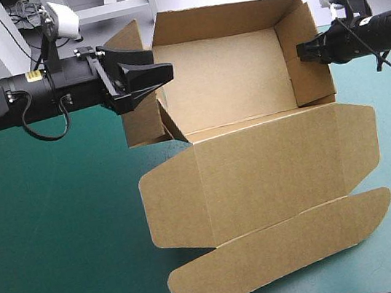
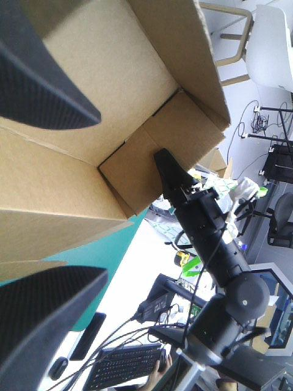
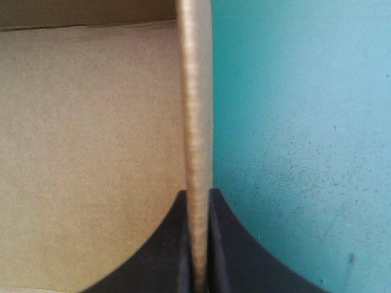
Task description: Fold the box
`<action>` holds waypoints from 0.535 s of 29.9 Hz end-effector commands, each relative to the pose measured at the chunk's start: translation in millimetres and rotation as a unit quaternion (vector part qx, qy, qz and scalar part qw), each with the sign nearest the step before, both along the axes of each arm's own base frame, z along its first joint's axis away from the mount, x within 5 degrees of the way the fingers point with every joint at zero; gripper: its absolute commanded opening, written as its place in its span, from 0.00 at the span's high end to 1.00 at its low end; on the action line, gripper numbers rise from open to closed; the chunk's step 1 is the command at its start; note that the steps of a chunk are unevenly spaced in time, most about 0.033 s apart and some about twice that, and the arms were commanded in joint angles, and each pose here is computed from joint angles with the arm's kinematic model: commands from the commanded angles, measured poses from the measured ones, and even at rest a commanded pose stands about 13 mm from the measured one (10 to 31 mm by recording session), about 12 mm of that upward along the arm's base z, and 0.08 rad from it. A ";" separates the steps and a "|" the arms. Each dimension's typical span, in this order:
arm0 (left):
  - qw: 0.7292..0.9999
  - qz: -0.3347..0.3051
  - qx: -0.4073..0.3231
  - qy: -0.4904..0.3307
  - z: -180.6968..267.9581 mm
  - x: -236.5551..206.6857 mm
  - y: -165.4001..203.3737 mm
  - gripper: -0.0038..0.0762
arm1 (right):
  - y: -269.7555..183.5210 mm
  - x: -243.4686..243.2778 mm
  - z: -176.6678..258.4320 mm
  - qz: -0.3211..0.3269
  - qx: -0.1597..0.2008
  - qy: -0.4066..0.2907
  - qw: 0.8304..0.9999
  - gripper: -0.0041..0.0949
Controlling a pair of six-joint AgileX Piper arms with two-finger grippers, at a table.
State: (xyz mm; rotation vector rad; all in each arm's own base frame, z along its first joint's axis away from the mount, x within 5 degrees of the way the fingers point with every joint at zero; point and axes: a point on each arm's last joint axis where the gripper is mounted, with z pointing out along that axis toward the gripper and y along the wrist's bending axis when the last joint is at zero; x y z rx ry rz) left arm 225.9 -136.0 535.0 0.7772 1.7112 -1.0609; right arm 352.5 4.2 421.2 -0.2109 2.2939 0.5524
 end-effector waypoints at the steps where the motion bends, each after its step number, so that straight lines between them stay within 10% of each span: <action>1: 0.999 0.011 -0.010 -0.030 28.6 -25.8 5.8 0.39 | 1.8 -10.0 29.7 -0.019 0.037 -0.058 0.997 0.98; 16: 0.963 0.165 0.197 -0.078 16.0 -17.0 -38.0 0.39 | 0.0 -7.8 30.3 -0.039 0.035 -0.064 0.997 0.98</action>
